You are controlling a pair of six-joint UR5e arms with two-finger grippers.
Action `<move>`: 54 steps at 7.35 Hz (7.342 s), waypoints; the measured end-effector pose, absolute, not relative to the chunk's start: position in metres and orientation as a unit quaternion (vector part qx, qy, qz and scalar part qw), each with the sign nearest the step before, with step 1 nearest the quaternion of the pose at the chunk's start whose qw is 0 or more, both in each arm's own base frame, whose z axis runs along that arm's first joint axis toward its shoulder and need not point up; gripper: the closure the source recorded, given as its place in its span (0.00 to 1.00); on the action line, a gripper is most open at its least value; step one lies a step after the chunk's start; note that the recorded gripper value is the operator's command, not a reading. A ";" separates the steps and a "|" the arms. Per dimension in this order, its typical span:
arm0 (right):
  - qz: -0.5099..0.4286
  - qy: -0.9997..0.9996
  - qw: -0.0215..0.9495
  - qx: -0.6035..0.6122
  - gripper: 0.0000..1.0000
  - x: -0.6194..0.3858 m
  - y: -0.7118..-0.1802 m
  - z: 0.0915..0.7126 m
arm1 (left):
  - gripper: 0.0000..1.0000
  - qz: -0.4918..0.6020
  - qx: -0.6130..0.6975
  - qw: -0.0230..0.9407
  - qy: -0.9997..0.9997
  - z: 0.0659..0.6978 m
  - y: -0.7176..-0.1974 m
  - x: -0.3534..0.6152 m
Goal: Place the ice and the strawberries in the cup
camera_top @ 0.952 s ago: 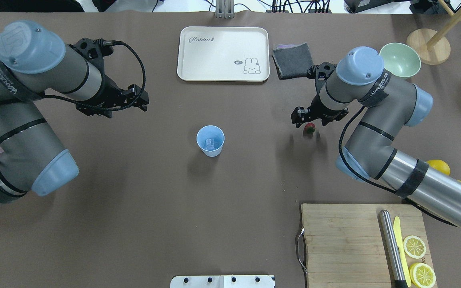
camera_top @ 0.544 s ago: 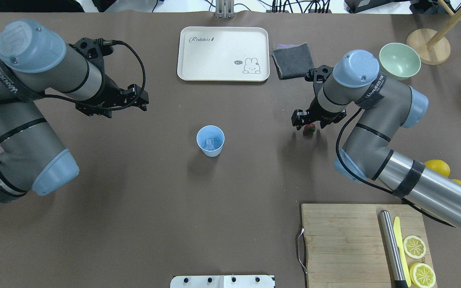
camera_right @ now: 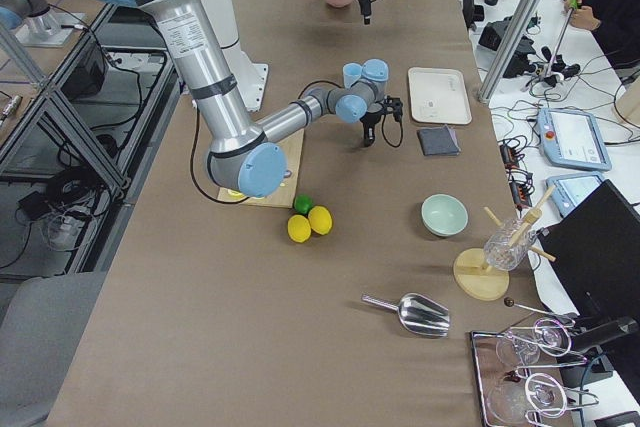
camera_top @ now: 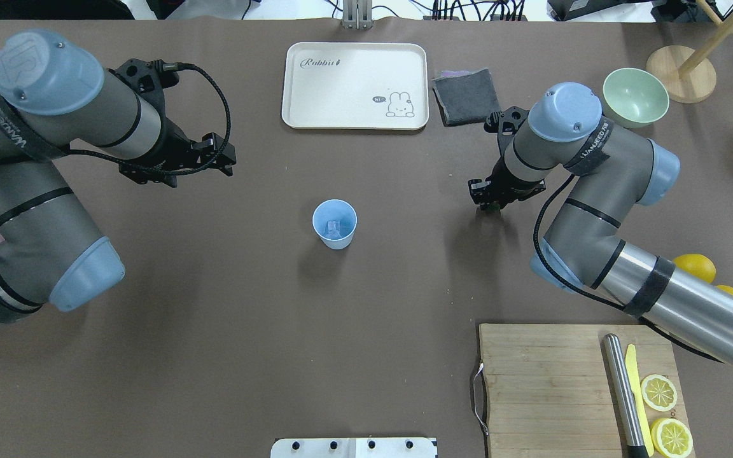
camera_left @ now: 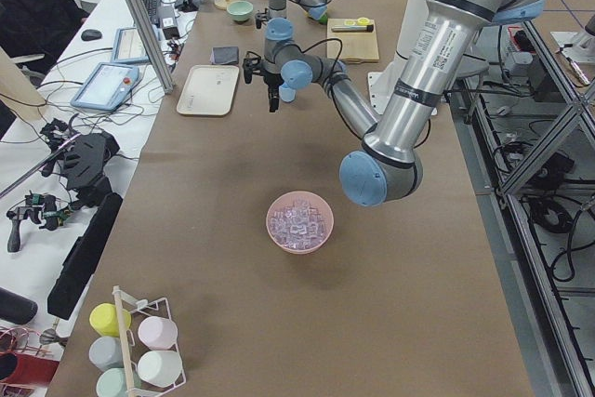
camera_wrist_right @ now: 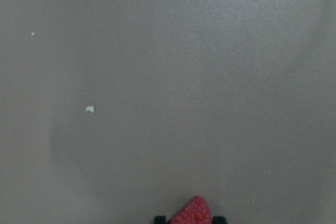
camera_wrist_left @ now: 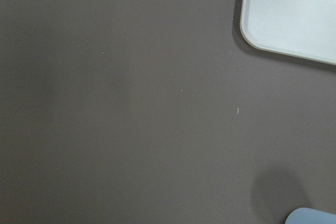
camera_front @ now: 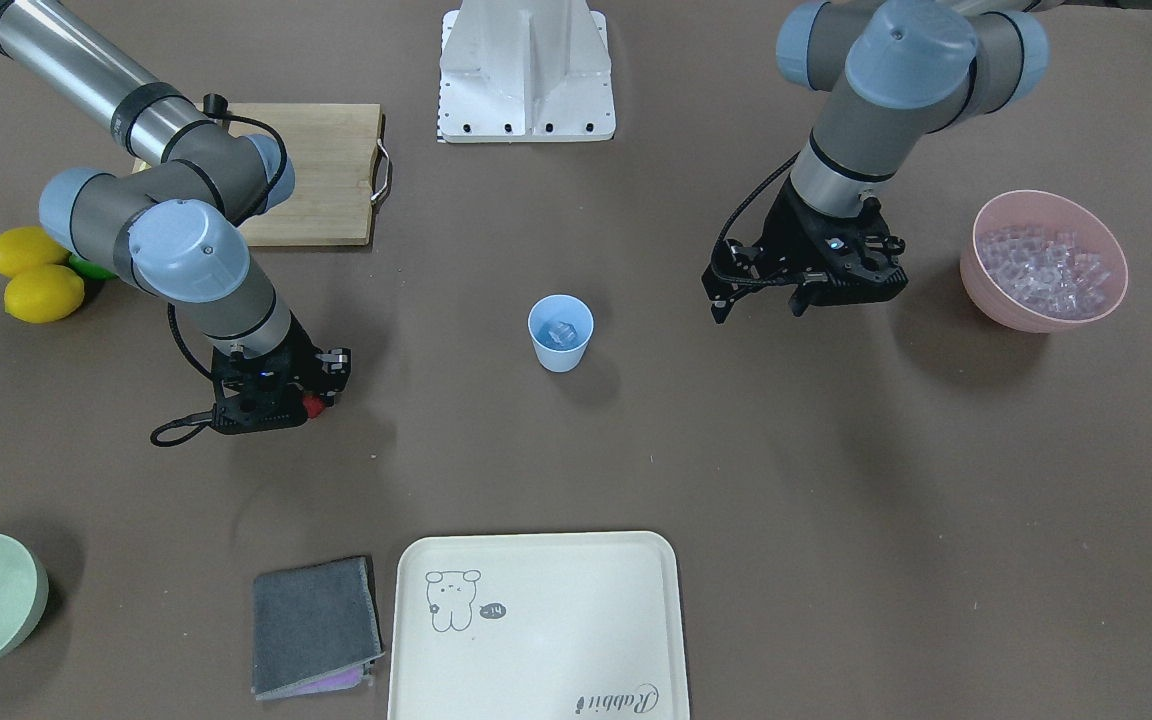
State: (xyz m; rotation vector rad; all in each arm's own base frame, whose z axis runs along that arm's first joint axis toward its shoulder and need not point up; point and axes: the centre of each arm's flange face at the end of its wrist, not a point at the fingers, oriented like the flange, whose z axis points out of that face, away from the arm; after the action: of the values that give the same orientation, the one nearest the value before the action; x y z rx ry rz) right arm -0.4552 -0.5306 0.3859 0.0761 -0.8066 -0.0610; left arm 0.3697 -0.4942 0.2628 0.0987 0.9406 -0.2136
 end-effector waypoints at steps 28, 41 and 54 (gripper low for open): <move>-0.139 -0.382 0.911 0.068 0.00 0.024 -0.514 0.543 | 0.02 0.120 0.048 0.938 0.323 0.525 -0.578 -0.047; -0.169 -0.354 0.919 0.022 0.00 0.086 -0.483 0.631 | 0.02 0.073 0.042 0.930 0.358 0.603 -0.527 -0.081; -0.173 -0.354 0.919 0.011 0.00 0.063 -0.489 0.633 | 0.02 0.070 0.041 0.935 0.345 0.607 -0.526 -0.086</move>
State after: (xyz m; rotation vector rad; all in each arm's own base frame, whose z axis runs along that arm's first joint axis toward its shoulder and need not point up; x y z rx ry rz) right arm 0.0628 -0.4885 0.6326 0.0219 -0.7277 -0.3560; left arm -0.0863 -0.5262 0.6075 0.0832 0.7061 0.1437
